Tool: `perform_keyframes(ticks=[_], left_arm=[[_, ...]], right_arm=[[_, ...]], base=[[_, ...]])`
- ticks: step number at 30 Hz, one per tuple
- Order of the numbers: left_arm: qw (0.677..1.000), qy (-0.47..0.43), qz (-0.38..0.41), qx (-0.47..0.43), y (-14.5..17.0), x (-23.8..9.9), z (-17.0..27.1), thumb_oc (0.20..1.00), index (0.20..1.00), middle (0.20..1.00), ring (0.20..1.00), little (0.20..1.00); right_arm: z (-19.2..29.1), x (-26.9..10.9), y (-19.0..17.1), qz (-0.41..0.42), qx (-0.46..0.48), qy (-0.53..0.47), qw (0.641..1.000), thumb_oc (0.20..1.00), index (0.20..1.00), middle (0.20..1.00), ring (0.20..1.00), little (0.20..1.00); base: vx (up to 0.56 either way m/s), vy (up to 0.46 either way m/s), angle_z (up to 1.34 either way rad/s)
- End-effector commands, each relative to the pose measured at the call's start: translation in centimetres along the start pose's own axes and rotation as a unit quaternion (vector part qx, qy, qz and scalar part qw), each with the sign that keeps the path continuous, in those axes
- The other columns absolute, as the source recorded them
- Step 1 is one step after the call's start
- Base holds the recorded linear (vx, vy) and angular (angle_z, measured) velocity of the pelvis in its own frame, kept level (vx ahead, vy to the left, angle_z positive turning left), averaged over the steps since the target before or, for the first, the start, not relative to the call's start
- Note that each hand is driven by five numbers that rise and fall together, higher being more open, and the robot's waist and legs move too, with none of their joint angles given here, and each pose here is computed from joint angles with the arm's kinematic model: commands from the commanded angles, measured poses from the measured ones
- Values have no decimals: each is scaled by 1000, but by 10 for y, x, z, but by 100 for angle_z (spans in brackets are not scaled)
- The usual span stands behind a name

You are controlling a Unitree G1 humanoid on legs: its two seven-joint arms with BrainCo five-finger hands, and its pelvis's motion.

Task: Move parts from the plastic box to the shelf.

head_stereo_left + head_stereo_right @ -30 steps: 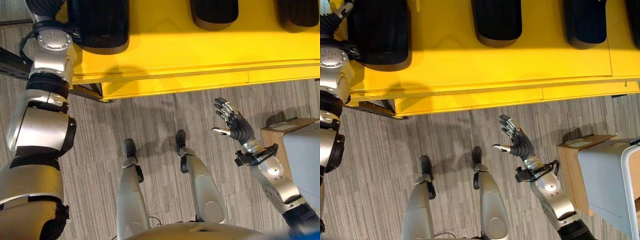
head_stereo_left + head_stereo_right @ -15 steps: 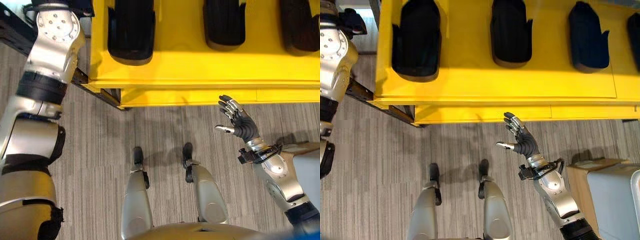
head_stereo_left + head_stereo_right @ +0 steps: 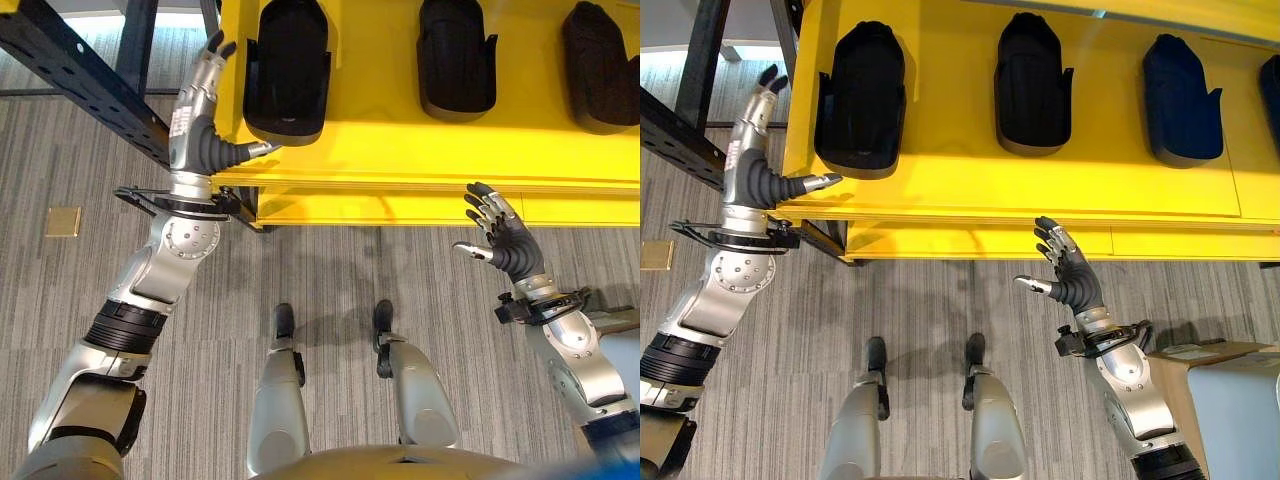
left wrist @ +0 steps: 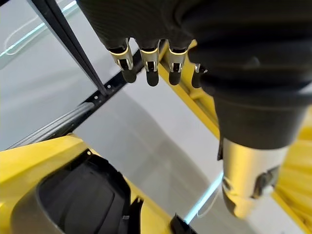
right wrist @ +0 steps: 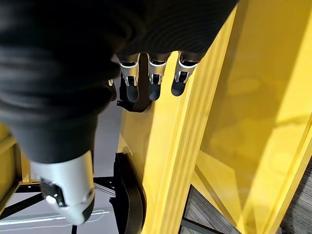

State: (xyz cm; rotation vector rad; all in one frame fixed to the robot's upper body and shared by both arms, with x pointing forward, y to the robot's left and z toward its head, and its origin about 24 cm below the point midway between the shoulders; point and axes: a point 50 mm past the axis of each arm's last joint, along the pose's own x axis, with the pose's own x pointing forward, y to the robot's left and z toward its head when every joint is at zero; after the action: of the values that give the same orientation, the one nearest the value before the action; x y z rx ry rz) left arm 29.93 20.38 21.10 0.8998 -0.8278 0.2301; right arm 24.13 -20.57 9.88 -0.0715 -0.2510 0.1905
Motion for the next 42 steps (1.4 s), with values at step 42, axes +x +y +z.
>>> perform_keyframes(ticks=[42], left_arm=[[959, 65, -132, 240, -33, -66, -57, 1000, 1000, 1000, 1000, 1000]], right_arm=[[28, 7, 0, -44, -16, -96, 994, 1000, 1000, 1000, 1000, 1000]], base=[[4, 3, -1]])
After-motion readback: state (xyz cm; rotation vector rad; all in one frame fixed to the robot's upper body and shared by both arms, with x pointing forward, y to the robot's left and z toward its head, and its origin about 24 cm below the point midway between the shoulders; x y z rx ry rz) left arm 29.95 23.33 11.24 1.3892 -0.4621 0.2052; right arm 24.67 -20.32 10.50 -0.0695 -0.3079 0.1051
